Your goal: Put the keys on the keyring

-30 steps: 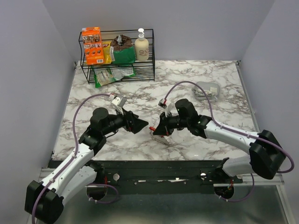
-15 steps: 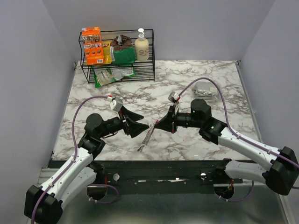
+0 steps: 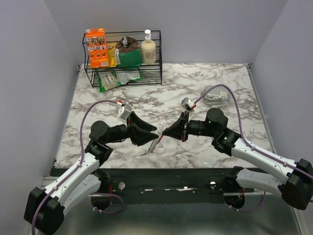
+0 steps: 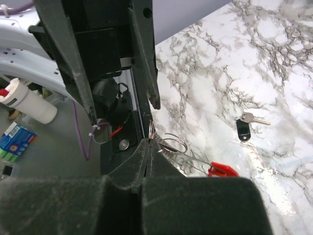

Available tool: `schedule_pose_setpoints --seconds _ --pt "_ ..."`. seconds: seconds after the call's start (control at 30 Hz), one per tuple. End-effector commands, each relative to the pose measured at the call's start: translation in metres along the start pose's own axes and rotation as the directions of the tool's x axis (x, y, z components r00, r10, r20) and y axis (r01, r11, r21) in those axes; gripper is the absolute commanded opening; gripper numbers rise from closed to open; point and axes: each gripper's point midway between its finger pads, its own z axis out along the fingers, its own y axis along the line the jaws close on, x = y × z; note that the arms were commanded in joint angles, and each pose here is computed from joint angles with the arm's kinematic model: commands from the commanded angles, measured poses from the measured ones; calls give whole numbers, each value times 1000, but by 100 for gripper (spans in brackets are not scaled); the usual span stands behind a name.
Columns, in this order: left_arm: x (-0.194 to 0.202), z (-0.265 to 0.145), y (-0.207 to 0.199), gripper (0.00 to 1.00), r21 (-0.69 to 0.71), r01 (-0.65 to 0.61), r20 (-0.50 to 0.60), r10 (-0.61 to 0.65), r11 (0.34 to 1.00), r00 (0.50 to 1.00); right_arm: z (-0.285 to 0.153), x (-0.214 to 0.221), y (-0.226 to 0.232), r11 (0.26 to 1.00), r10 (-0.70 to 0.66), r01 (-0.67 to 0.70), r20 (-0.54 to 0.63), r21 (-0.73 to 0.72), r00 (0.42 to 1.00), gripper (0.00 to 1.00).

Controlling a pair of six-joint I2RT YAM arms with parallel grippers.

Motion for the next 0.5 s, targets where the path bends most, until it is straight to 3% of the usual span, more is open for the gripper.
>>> schedule_pose_setpoints --seconds 0.0,0.47 --pt "1 3 -6 58 39 -26 -10 26 999 1000 -4 -22 24 993 -61 69 84 -91 995 1" --pt "-2 6 -17 51 89 -56 4 56 994 998 -10 -25 36 986 -80 94 109 -136 991 1"
